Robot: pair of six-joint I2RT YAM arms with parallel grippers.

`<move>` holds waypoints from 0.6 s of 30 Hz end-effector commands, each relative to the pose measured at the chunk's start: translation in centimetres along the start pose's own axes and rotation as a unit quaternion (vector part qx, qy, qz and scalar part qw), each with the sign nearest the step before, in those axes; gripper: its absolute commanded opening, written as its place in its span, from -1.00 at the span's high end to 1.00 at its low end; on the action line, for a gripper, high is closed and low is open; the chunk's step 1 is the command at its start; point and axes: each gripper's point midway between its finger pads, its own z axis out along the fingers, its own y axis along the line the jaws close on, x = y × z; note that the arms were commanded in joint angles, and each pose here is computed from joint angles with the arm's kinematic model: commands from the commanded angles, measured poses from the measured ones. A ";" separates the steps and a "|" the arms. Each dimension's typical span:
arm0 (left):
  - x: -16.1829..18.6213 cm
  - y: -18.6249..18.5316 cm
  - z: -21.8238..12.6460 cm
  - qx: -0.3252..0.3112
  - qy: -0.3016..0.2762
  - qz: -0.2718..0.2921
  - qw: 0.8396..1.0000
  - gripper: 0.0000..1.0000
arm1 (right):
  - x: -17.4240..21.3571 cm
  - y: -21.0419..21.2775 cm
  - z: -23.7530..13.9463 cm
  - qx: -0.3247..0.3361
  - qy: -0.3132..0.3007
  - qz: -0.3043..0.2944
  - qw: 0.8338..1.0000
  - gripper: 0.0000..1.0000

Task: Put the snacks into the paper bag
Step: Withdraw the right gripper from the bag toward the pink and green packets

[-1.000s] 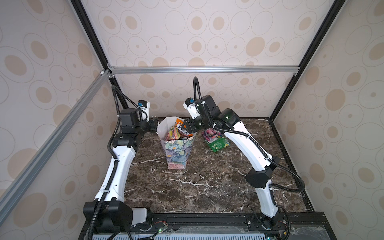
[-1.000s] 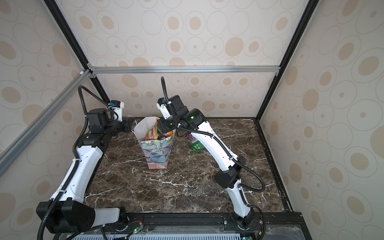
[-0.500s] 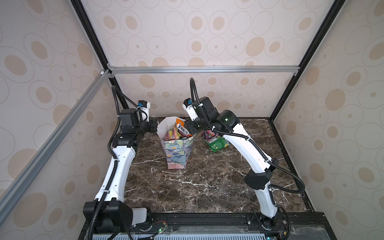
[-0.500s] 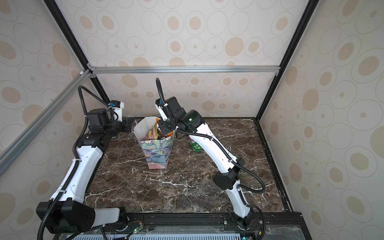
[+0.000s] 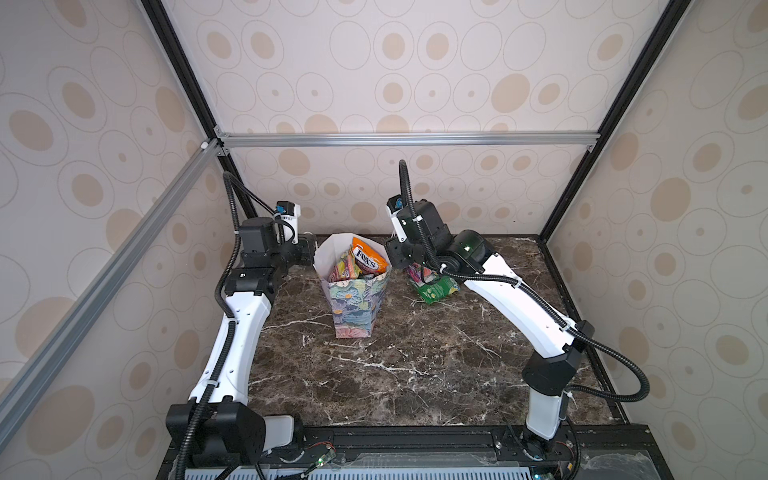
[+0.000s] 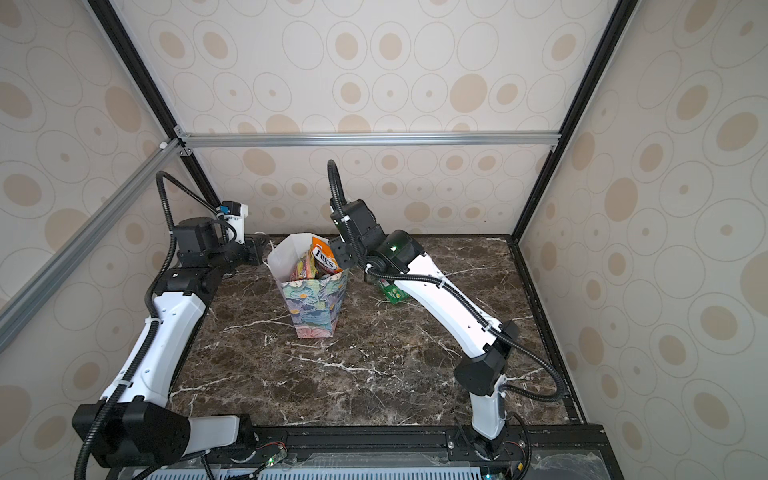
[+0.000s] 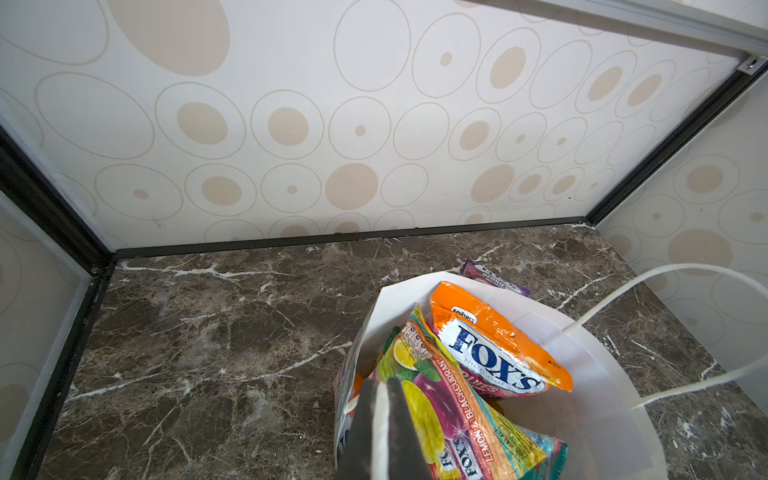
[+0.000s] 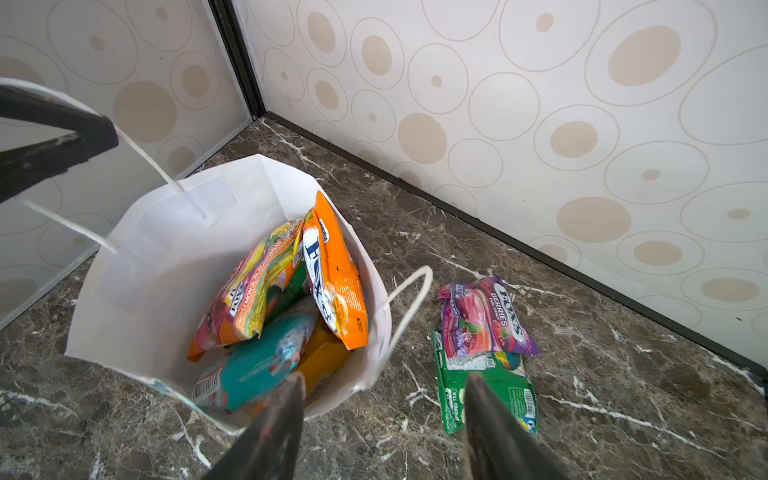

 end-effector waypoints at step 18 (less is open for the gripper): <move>-4.4 -4.3 -4.0 0.080 -0.116 0.042 0.989 1.00 | -8.5 -0.6 -4.5 -0.036 -0.153 -0.025 0.987 1.00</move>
